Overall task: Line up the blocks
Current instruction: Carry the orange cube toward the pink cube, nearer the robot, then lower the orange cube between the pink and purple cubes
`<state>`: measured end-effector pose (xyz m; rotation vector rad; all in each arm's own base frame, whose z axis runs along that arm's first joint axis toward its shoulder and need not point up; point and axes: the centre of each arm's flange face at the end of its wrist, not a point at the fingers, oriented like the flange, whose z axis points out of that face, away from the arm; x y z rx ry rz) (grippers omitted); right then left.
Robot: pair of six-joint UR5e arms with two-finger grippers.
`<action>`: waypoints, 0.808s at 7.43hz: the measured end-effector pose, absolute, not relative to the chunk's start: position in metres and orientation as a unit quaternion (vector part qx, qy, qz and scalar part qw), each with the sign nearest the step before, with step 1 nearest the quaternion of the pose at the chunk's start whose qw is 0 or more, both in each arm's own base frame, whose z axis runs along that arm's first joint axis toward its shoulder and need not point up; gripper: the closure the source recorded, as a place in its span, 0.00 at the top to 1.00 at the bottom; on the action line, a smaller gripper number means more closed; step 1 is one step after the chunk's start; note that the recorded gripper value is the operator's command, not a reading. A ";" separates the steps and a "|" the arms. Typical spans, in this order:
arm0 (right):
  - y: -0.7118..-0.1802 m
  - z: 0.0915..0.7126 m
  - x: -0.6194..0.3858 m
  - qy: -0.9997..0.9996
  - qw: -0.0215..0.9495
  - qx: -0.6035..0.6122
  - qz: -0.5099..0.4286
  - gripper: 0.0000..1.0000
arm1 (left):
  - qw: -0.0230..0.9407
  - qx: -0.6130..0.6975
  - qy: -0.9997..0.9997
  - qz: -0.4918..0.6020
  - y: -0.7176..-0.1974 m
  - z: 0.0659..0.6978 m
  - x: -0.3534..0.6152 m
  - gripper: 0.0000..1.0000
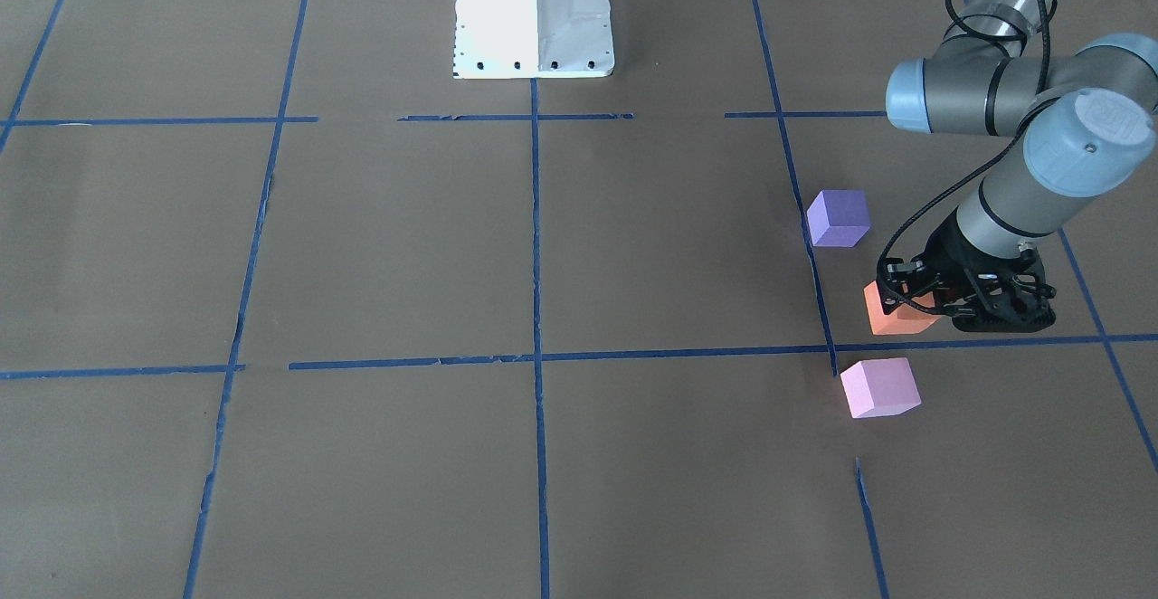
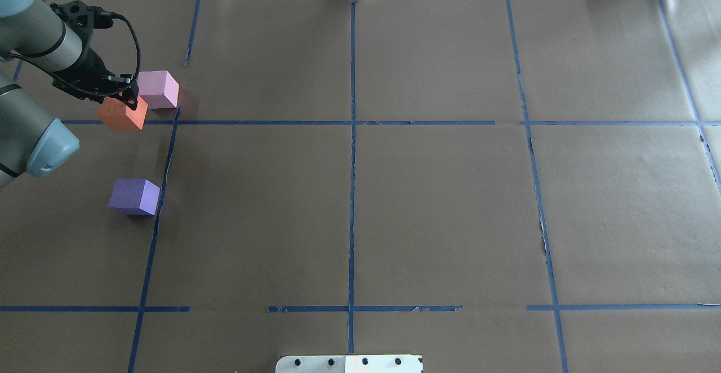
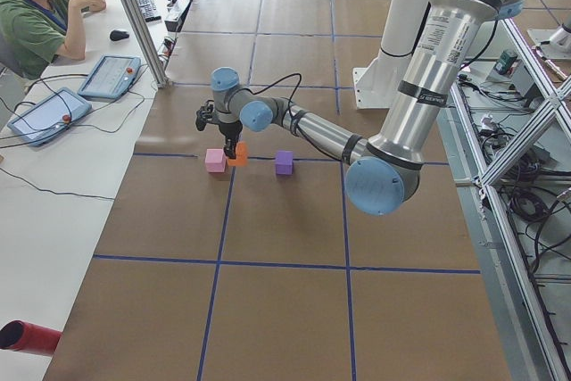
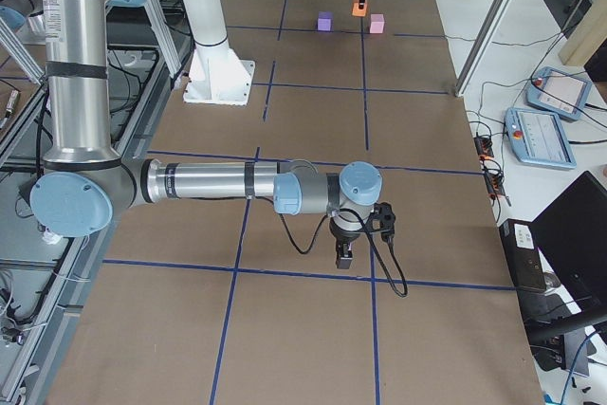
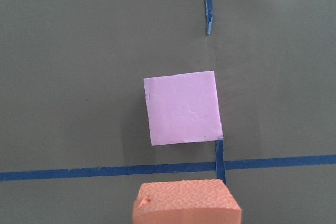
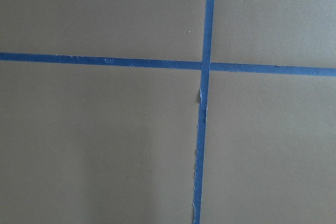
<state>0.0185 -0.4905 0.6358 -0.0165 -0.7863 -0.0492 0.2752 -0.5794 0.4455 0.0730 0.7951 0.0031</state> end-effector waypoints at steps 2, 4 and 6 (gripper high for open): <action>-0.491 0.636 0.018 -0.383 0.923 -0.008 -0.024 1.00 | 0.913 0.016 0.407 -0.019 -0.559 0.456 0.291 0.00; -0.491 0.636 0.018 -0.383 0.923 -0.008 -0.024 1.00 | 0.908 0.002 0.418 -0.027 -0.540 0.449 0.317 0.00; -0.491 0.636 0.018 -0.383 0.923 -0.008 -0.024 1.00 | 0.906 0.002 0.424 -0.019 -0.527 0.438 0.332 0.00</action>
